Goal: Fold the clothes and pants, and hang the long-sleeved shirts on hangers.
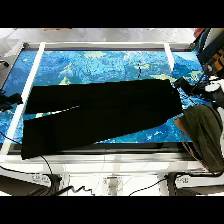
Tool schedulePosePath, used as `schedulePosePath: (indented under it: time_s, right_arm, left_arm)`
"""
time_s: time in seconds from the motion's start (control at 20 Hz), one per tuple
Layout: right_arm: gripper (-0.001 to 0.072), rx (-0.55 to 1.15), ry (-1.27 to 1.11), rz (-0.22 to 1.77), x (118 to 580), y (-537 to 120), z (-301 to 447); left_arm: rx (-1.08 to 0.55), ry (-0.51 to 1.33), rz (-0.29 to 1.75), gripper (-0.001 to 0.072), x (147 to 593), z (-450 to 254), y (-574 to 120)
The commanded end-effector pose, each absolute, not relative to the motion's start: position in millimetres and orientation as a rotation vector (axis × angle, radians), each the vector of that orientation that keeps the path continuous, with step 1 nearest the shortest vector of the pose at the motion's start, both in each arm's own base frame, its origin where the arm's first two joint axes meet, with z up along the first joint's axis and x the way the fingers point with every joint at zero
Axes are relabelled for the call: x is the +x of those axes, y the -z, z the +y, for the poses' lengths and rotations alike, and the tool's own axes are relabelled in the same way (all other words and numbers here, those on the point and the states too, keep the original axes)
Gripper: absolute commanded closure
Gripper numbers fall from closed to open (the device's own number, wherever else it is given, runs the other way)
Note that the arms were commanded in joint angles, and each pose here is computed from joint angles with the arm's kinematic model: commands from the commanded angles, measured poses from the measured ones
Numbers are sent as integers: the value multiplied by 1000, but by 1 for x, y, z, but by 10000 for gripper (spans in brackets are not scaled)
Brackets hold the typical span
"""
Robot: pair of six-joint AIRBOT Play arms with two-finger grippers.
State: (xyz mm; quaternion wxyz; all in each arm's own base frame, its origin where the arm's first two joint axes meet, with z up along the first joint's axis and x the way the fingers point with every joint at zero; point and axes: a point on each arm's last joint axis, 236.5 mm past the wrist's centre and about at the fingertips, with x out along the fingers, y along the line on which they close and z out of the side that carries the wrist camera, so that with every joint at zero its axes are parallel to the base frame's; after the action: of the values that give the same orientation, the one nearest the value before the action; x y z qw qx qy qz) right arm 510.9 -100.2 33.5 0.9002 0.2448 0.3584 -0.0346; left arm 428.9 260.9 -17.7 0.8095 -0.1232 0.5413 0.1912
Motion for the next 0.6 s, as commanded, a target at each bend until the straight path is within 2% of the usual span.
schedulePosePath:
  time_s: [0.0, 0.05, 0.25, 0.55]
  right_arm:
    - [64, 485, 68, 868, 461, -57, -96]
    - [63, 490, 66, 956, 439, -52, -91]
    - [64, 597, 64, 1290, 366, -16, -55]
    - [64, 727, 341, 1386, 329, 16, -54]
  left_arm:
    - [-205, -401, 1187, 202, 403, 259, -18]
    - [-214, -405, 1201, 284, 395, 258, -22]
    - [-264, -401, 1300, 289, 366, 251, -17]
    - [-258, -355, 1382, 290, 347, 240, 22]
